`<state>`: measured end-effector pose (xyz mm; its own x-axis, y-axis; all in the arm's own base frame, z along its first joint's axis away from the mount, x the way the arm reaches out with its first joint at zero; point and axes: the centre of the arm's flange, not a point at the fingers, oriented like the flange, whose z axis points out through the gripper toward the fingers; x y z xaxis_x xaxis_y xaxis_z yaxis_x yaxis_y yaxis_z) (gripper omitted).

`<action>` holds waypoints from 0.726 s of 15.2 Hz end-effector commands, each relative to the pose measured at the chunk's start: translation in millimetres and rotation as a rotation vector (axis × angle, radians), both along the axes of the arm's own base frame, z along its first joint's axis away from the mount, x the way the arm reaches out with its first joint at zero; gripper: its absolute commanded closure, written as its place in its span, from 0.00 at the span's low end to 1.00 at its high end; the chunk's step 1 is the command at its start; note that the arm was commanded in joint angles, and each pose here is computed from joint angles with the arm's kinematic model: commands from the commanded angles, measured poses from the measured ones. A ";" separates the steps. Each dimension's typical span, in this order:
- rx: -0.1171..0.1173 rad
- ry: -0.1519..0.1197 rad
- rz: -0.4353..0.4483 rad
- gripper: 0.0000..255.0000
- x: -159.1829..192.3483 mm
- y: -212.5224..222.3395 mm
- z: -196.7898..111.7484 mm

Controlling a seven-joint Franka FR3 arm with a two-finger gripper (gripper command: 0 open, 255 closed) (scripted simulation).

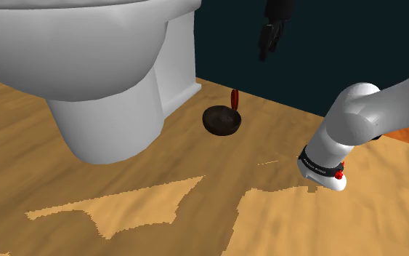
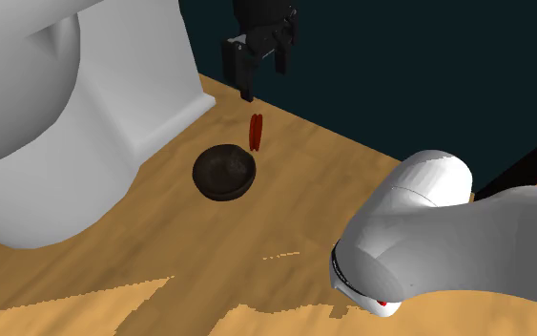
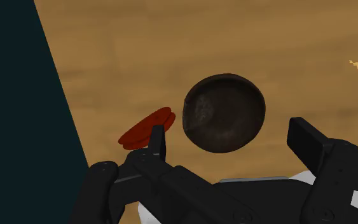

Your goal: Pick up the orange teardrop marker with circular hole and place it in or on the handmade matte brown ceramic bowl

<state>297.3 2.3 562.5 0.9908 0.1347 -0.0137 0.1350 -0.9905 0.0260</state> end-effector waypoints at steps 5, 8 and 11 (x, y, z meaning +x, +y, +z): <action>-0.005 -0.014 -0.192 0.00 30.1 -4.3 -42.1; -0.009 -0.025 -0.335 0.00 52.1 -11.5 -73.5; -0.012 -0.035 -0.479 0.00 73.3 -21.9 -104.5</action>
<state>362.2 -15.5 470.5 0.9579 -0.2868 0.0164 -0.2872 -0.9572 0.0354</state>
